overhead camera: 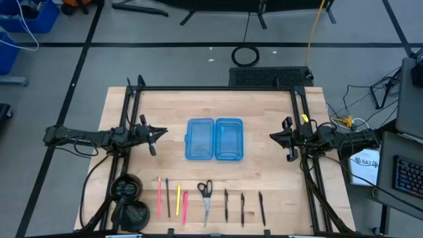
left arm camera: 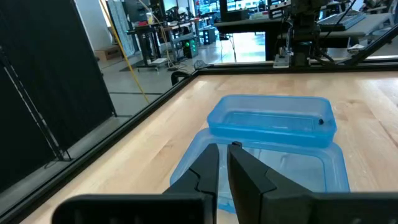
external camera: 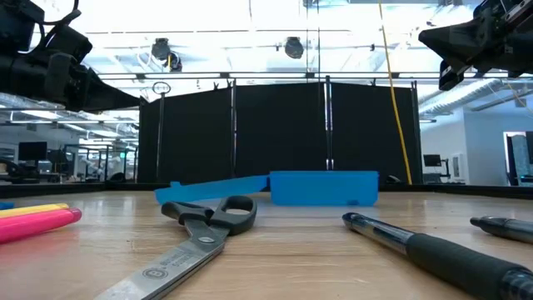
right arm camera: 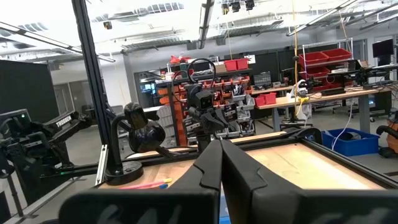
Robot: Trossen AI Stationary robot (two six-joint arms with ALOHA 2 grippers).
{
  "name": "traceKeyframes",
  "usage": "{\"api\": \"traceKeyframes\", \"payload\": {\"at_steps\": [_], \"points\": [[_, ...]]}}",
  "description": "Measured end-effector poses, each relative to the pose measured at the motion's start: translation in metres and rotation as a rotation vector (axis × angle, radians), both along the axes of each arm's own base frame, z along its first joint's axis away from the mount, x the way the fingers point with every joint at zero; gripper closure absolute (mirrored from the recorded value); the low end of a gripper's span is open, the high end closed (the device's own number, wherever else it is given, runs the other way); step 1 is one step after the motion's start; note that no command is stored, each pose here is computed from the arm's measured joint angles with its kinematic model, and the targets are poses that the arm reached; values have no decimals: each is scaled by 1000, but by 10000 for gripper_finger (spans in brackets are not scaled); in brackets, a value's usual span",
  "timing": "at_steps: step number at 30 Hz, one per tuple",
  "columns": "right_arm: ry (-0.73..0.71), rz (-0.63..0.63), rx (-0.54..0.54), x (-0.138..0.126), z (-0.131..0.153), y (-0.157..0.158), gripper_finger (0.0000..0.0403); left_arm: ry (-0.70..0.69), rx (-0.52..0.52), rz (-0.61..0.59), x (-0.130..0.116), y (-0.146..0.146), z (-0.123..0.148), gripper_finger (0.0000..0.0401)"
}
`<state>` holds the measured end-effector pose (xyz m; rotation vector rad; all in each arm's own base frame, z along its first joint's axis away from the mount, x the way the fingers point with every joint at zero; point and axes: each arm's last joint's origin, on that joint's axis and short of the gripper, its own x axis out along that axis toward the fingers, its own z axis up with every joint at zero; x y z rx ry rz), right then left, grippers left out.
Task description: Pick & place school supplies into a supply box
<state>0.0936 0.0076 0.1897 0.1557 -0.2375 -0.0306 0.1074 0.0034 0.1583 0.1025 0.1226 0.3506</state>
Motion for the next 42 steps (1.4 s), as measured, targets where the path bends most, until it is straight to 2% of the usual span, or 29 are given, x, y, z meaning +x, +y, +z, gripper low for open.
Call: {"api": "traceKeyframes", "payload": {"at_steps": [42], "points": [[-12,0,2,0,1,0,403,0,0,0,0,0,0,366]]}}
